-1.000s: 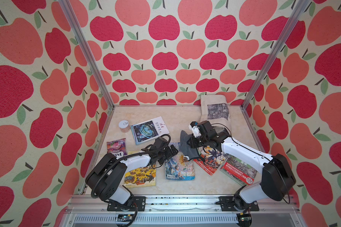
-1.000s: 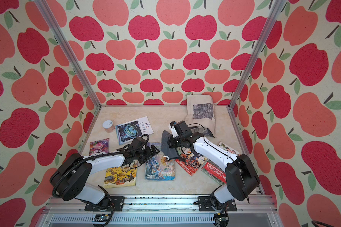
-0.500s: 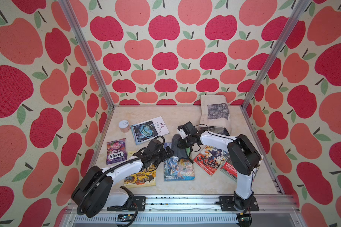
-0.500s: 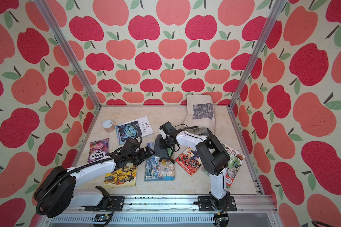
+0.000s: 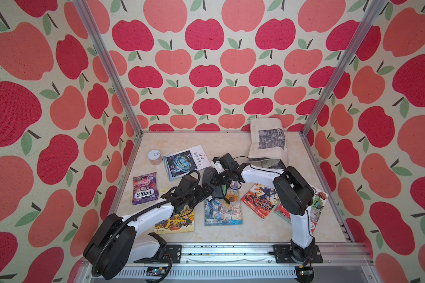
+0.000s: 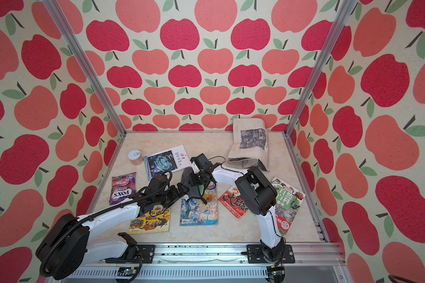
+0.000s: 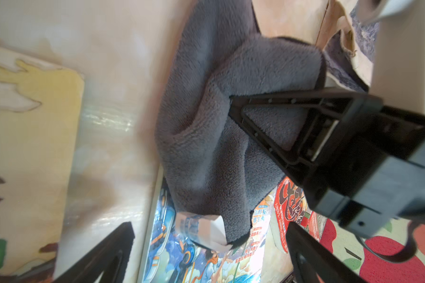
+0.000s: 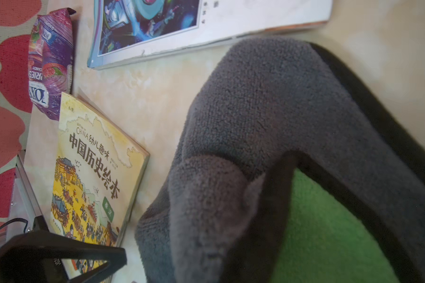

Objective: Wipe the cover of the book
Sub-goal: Wipe the dirt from the cover of the book.

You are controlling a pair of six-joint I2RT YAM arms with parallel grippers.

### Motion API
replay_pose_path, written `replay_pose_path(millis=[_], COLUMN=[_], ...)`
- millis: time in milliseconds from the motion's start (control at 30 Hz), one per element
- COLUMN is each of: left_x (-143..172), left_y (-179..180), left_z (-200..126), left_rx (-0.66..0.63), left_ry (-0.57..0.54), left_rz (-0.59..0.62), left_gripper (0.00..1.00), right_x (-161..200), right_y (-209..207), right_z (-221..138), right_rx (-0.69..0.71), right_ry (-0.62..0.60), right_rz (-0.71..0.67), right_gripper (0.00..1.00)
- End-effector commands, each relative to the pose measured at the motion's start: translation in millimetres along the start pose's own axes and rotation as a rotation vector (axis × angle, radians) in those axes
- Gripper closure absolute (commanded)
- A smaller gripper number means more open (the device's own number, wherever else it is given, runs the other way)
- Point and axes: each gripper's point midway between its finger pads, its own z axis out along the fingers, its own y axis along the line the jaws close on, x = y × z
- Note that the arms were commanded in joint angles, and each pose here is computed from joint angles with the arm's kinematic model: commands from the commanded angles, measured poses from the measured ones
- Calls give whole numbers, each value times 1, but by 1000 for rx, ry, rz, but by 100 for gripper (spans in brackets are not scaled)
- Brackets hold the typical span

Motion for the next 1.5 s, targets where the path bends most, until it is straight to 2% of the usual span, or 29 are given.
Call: replay_pose_path(millis=[0, 133, 233, 467, 567, 667, 733, 800, 867, 967, 1100, 1233, 1400, 1467], left_x=[-5, -9, -9, 11, 33, 73, 101, 119, 136, 146, 138, 142, 161, 165], left_y=[2, 9, 8, 5, 1, -10, -9, -2, -6, -7, -2, 1, 6, 8], left_z=[-7, -9, -9, -3, -7, -18, -31, -42, -46, -42, -24, -3, 14, 12], left_rx=[7, 5, 10, 15, 35, 69, 47, 32, 96, 134, 13, -73, -91, -107], left_ry=[-30, -46, -44, 25, 62, 138, 176, 171, 164, 111, 59, 103, 200, 204], left_rz=[1, -13, -15, 2, 43, 158, 319, 444, 532, 620, 776, 862, 846, 838], left_gripper=[1, 1, 1, 1, 1, 1, 1, 1, 1, 1, 1, 1, 1, 1], right_x=[4, 17, 25, 34, 36, 33, 29, 24, 19, 8, -3, -1, 9, 13], right_y=[-30, -61, -66, -22, -3, 1, -1, 1, 8, 19, 26, 15, -24, -42], right_z=[-27, -55, -65, -54, -42, -33, -29, -22, -12, 1, 6, -5, -33, -46], right_rx=[25, 102, 113, 61, 36, 33, 39, 21, -12, -47, -49, -26, 34, 60], right_ry=[-35, -52, -51, -15, 6, 12, 10, 18, 32, 51, 46, 42, 29, 24], right_rz=[92, 121, 122, 32, -4, -14, -15, -16, -18, -19, -27, -21, 20, 44], right_gripper=[100, 100, 100, 100, 100, 100, 100, 100, 100, 100, 100, 100, 100, 100])
